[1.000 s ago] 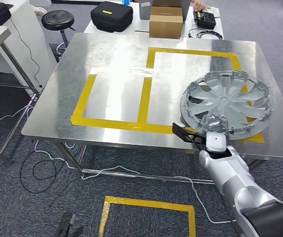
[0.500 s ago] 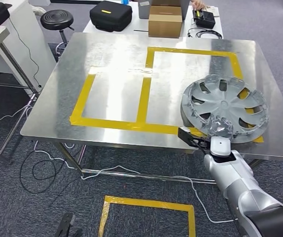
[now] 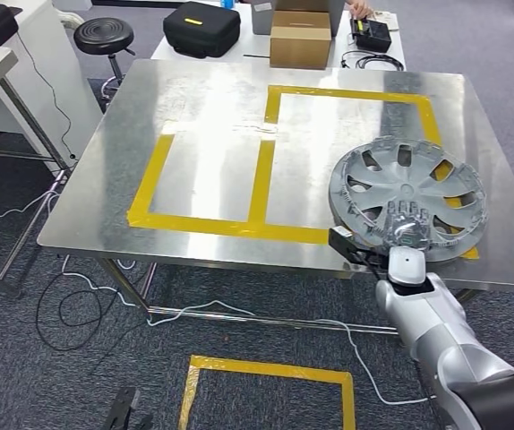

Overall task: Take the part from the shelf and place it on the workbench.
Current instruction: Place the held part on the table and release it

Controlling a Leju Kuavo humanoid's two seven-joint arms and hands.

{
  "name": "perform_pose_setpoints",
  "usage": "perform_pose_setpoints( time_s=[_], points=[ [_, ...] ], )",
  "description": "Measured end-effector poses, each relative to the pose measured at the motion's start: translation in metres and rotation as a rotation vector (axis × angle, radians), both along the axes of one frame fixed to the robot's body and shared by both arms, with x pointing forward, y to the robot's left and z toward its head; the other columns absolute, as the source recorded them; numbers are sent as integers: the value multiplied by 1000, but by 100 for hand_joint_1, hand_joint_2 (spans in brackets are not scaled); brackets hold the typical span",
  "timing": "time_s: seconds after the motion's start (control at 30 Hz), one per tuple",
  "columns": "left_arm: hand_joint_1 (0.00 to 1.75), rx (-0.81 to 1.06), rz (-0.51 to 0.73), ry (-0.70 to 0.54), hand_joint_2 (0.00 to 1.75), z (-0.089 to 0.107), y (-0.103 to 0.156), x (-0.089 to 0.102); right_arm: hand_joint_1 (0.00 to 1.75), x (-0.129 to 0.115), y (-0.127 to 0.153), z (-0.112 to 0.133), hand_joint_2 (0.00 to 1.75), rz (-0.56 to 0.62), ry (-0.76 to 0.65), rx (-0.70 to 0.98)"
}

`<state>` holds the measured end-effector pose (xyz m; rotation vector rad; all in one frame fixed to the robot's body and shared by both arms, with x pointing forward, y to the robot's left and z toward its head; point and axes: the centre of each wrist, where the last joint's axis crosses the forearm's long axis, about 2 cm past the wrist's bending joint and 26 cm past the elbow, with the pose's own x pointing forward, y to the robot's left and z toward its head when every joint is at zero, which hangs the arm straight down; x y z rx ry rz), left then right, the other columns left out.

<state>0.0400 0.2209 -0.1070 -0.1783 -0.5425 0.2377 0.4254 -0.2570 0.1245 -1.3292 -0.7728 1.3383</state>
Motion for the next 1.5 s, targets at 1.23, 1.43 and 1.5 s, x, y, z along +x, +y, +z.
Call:
perform_pose_setpoints(
  time_s=[1.23,1.43,1.5],
  points=[
    [0,-19,71,-71,175,2,-12,-2,0,-45,24,132,0,493,-1070,643],
    [0,-23,86,-71,175,2,-15,-3,0,-91,35,134,0,543,-1185,754],
    [0,-23,87,-70,175,2,-15,-3,0,-96,35,137,0,549,-1201,765]
  ],
)
